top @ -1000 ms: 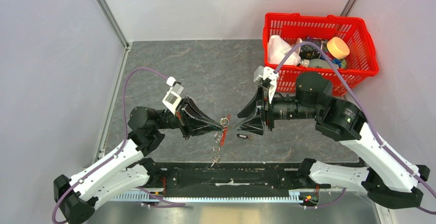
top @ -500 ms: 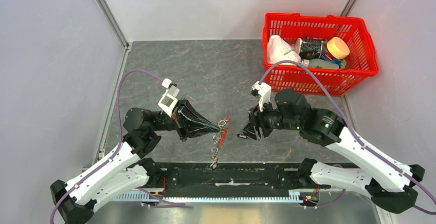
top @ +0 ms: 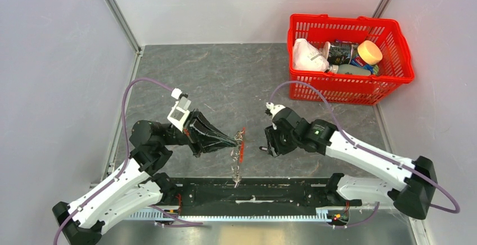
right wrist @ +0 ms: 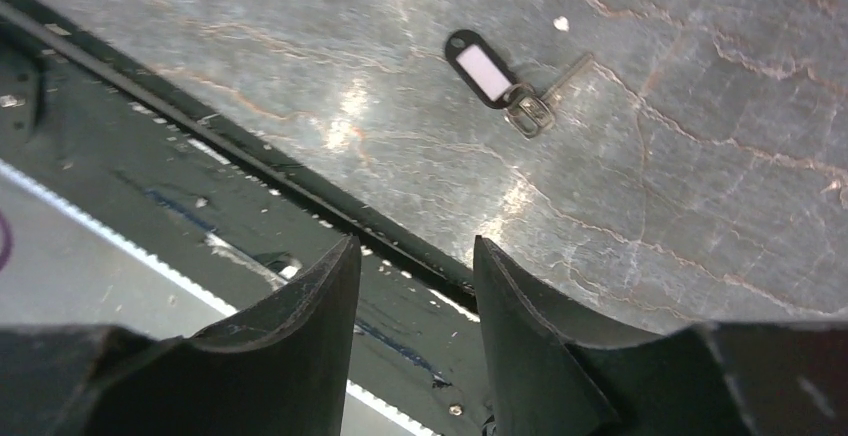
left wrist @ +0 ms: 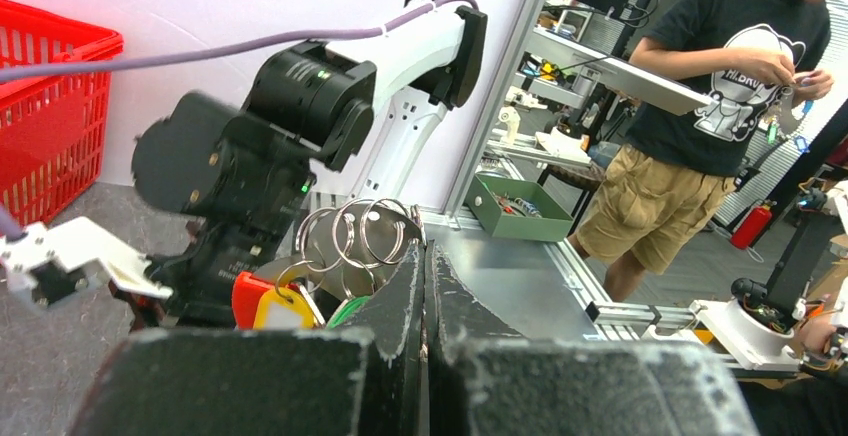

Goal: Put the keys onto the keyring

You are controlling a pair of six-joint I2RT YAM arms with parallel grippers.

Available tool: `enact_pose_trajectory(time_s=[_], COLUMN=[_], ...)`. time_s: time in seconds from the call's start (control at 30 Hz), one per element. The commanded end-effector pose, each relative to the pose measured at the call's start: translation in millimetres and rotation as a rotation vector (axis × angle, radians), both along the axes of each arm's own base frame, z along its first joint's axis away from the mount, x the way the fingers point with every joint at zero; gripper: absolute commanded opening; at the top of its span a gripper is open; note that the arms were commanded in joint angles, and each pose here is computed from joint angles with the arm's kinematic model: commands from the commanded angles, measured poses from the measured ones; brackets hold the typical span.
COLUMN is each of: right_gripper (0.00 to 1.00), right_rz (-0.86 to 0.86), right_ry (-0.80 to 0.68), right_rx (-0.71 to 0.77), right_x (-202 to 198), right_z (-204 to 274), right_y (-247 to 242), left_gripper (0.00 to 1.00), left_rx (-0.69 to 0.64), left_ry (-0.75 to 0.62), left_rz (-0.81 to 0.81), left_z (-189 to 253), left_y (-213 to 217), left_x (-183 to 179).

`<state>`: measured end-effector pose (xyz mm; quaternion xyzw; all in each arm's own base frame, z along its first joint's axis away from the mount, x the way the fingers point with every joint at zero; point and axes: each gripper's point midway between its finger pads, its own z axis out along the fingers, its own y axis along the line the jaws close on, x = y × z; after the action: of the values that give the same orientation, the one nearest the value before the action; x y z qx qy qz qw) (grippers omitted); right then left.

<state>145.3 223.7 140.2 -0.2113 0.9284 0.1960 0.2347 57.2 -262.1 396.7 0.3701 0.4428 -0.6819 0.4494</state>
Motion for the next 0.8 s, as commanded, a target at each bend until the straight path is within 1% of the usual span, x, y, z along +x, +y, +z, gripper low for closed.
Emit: enact_pose_trajectory(time_s=[0.0,0.13,0.23,0.5,0.77], right_gripper=[0.51,0.5,0.5,0.56,0.59], right_rz=[-0.088,-0.101,-0.089,-0.041,-0.027], right_ry=[-0.003,0.011,0.016,-0.014,-0.017], right_rx=[-0.059,-0.132,-0.158,-0.17,-0.197], right_x=[14.8,22.5,27.6,42.0,53.6], right_z=[-25.6,-52.2,-65.9,-77.0,-96.1], right_y=[-1.3,-0.9,4.2,20.1,32.5], left_gripper=[0.02,0.02,0.02,0.02,0.02], left_rx=[-0.047,-0.044,-0.042,-0.038,-0.033], left_ry=[-0.091,-0.091,-0.091,-0.095,-0.093], left_rz=[0.007,0.007,0.005,-0.002,-0.001], left_z=[18.5,16.4,15.3,14.1,11.9], left_y=[6.6,6.5,6.5,6.6,6.1], left_x=[-7.7,-7.6,-7.8,-9.2,-8.6])
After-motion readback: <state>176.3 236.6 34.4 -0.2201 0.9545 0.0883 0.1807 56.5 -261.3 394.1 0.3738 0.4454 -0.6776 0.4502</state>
